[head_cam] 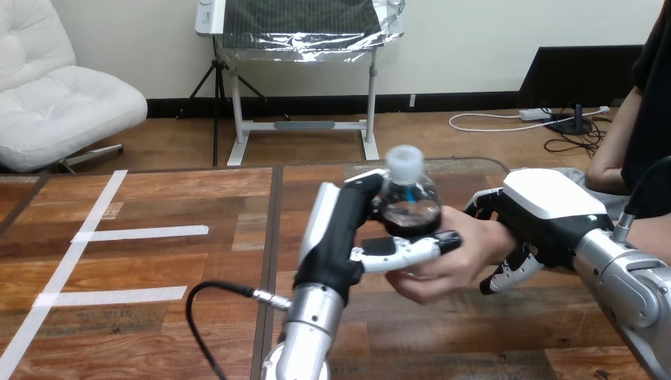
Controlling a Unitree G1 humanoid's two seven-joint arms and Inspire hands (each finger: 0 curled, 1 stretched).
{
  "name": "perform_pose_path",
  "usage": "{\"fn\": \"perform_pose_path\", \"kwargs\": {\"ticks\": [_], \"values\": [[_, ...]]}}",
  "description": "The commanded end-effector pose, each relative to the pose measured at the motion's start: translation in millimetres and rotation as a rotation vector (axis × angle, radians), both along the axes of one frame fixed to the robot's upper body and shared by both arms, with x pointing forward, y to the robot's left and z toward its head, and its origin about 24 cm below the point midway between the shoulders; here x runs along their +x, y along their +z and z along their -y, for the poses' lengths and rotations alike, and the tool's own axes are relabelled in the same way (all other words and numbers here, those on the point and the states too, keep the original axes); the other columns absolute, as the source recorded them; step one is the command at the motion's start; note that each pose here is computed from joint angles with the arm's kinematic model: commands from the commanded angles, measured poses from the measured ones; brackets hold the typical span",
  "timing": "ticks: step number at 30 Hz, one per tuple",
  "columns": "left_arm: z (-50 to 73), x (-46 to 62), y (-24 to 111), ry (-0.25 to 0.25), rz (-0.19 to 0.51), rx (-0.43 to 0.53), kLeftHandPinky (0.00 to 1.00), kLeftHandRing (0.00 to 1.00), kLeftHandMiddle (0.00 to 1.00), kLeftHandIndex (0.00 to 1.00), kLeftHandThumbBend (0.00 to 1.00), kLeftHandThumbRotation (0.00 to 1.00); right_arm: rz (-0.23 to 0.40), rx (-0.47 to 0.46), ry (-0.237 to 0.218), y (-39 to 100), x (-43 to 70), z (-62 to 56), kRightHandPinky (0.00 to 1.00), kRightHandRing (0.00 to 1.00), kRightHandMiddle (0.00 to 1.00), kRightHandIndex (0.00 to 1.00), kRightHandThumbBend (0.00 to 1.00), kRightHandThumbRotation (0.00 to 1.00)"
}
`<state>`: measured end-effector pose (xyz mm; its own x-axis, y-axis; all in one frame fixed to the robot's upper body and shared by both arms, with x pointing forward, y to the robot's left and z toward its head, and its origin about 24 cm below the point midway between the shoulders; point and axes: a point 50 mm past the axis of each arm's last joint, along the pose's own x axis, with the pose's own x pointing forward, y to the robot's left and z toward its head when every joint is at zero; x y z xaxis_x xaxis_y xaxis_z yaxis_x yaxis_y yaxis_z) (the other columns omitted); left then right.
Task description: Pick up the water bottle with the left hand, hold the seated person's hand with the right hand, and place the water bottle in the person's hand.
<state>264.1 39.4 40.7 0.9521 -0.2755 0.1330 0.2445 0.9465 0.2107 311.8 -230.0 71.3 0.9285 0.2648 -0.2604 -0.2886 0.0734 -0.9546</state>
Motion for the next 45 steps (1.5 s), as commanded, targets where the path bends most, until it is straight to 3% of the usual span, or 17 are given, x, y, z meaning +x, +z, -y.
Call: {"fn": "perform_pose_path", "kwargs": {"ticks": [1, 2, 13, 26, 45], "values": [[56.2, -7.0, 46.0, -0.193, 0.137, -0.048, 0.93, 0.95, 0.96, 0.97, 0.91, 0.44, 0.119, 0.010, 0.004, 30.1, 7.1, 1.0, 0.62, 0.73, 0.78, 0.77, 0.86, 0.00], [55.8, -7.3, 46.1, -0.189, 0.134, -0.047, 0.99, 0.99, 0.99, 1.00, 0.95, 0.50, 0.119, 0.011, 0.006, 30.3, 6.5, 1.3, 0.65, 0.75, 0.80, 0.80, 0.87, 0.00], [54.8, -7.7, 45.7, -0.168, 0.134, -0.033, 1.00, 1.00, 1.00, 1.00, 1.00, 0.63, 0.106, 0.014, 0.007, 31.0, 4.3, 2.1, 0.75, 0.85, 0.88, 0.86, 0.87, 0.00], [53.9, -7.0, 44.2, -0.149, 0.142, -0.019, 1.00, 1.00, 1.00, 1.00, 1.00, 0.70, 0.100, 0.021, 0.014, 31.0, 2.4, 3.0, 0.82, 0.91, 0.93, 0.89, 0.88, 0.00], [52.8, -6.5, 42.6, -0.146, 0.148, -0.012, 1.00, 1.00, 1.00, 1.00, 1.00, 0.71, 0.109, 0.032, 0.027, 31.2, 0.3, 3.5, 0.84, 0.93, 0.94, 0.90, 0.89, 0.00]]}}
